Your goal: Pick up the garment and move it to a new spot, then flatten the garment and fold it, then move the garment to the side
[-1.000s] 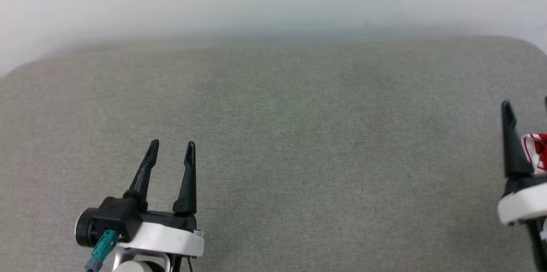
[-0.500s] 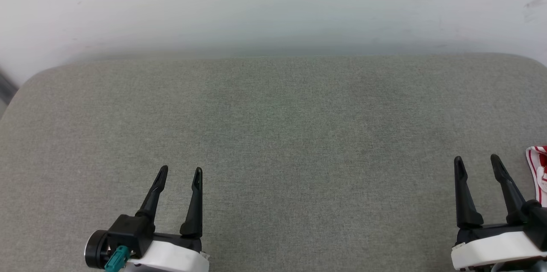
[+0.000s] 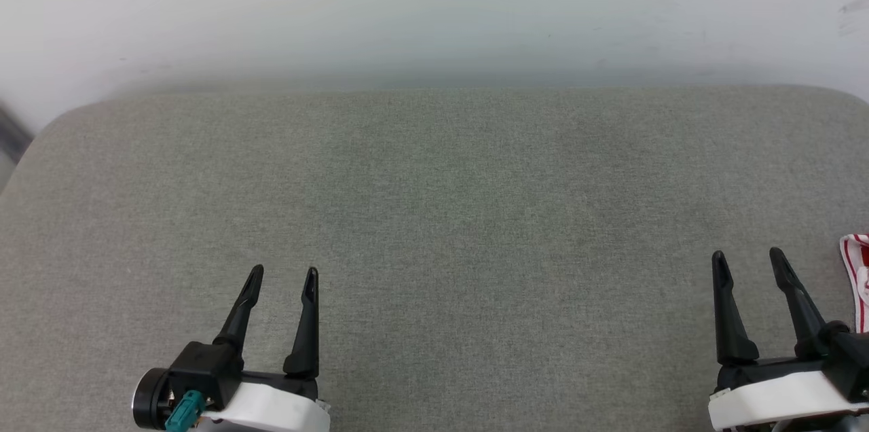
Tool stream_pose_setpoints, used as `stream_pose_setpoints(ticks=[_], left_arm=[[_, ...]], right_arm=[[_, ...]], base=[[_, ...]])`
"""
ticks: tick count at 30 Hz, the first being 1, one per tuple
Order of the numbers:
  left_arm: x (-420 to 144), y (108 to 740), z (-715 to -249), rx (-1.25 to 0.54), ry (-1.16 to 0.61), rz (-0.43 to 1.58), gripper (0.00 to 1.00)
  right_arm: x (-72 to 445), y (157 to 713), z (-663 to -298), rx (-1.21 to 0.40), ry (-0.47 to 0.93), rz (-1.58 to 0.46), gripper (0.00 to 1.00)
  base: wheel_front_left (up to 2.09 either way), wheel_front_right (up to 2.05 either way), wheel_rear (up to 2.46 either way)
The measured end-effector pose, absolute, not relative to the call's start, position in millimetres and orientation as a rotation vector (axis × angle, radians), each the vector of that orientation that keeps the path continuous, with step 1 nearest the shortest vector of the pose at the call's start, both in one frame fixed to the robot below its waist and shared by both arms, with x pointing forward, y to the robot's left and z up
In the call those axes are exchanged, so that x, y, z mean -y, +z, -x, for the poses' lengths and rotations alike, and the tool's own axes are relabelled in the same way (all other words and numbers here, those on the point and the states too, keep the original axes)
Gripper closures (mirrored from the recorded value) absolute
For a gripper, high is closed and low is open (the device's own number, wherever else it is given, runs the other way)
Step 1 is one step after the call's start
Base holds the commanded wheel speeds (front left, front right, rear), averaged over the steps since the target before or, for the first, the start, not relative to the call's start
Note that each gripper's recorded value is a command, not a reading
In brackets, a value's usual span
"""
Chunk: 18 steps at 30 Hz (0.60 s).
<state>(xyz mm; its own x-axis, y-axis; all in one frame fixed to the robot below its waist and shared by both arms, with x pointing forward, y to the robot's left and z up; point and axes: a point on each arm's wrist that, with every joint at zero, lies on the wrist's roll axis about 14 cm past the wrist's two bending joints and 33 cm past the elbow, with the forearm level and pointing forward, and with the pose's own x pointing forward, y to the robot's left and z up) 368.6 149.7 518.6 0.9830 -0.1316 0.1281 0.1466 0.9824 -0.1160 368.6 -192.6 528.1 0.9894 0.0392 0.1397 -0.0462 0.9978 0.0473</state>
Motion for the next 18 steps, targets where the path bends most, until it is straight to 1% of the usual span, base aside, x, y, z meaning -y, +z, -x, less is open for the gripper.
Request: stream_pose_setpoints(ticks=[18], left_arm=[[-144.8,519.3,-367.3,0.122,-0.149,0.081,0.0]], right_arm=[[190.7,526.9,-368.5,0.138,0.049,-0.055,0.0]], base=[[0.0,0.0,0.0]])
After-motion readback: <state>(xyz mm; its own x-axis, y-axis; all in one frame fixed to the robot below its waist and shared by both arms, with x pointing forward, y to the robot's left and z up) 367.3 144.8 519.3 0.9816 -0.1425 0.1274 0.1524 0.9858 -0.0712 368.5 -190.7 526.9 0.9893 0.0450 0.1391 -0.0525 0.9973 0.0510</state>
